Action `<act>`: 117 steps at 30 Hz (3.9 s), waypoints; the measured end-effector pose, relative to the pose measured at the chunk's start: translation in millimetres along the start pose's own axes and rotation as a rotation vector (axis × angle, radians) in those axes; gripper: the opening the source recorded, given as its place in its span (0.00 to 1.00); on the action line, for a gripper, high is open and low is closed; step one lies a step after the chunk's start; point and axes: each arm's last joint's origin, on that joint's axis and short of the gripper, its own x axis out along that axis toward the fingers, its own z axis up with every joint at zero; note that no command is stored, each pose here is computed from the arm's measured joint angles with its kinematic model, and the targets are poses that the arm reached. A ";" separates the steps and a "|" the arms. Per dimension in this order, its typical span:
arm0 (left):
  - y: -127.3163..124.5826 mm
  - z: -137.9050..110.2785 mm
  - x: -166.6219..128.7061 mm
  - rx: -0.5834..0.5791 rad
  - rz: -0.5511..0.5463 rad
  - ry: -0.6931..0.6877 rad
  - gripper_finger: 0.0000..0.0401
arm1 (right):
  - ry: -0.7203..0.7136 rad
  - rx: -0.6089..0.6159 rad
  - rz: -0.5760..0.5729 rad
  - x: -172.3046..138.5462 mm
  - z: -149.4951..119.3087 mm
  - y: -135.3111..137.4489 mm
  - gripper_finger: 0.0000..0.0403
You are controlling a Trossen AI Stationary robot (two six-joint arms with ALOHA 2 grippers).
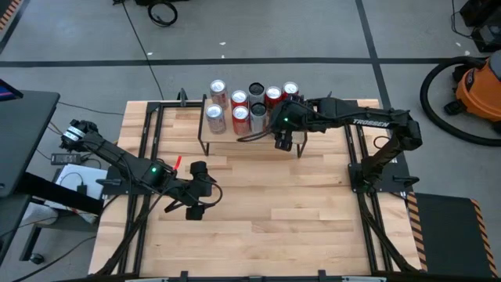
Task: Place canned beverage on shelf
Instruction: Put the red soda can on the shelf aligned with the other red soda can, then return to Home Position
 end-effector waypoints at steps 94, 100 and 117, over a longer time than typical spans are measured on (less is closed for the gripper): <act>0.2 -0.4 0.0 -0.021 0.001 0.005 0.98 | 0.012 0.183 -0.236 24.9 -49.1 61.7 0.86; 0.2 -0.5 0.0 -0.021 0.002 0.005 0.98 | -0.037 0.161 -0.227 29.8 -54.8 52.7 0.86; -0.1 -0.9 0.0 -0.025 -0.008 0.011 0.98 | -0.047 0.030 -0.282 36.2 -55.0 37.6 0.64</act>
